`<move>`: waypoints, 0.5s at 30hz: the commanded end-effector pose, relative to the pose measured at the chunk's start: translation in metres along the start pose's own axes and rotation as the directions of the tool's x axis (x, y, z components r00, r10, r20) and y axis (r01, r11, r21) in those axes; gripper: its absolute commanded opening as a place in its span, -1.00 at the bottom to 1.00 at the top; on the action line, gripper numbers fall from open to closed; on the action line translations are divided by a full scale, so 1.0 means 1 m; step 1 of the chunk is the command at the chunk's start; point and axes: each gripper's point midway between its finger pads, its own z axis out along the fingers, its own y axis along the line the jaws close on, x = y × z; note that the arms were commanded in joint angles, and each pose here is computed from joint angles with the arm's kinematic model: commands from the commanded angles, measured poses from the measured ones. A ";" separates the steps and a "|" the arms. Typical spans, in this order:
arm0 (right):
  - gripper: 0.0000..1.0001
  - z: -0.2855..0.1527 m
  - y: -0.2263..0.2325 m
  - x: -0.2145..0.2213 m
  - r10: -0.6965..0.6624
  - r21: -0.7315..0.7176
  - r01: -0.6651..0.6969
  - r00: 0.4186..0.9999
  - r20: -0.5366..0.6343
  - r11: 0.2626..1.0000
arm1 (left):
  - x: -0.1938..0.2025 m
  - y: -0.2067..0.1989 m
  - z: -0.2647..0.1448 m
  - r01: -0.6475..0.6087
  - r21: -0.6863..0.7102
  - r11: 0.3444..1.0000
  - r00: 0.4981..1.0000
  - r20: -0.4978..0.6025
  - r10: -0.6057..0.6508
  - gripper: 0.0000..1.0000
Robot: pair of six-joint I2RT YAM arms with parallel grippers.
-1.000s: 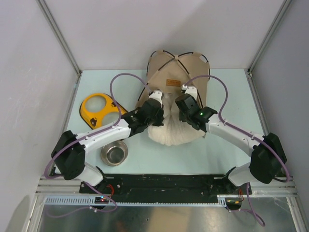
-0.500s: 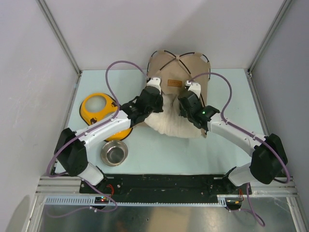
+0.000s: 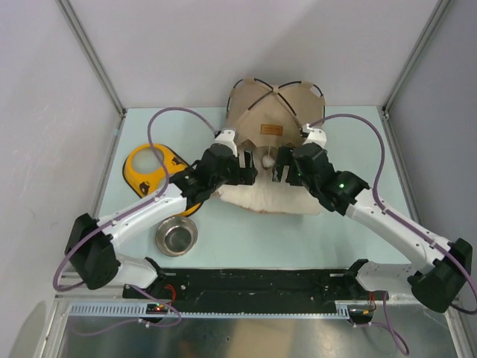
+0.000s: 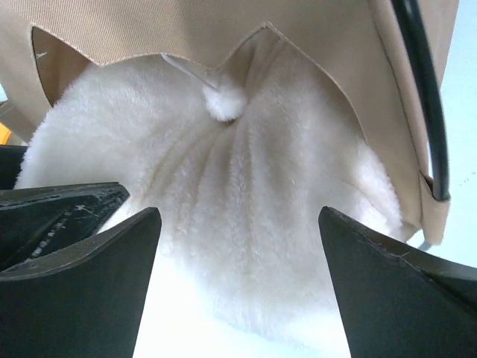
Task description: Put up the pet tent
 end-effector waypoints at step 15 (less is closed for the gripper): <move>0.94 -0.024 -0.038 0.060 0.083 0.124 -0.070 0.991 -0.104 0.990 | 0.017 0.044 -0.071 0.152 -0.087 0.985 0.986 0.080 -0.145 0.99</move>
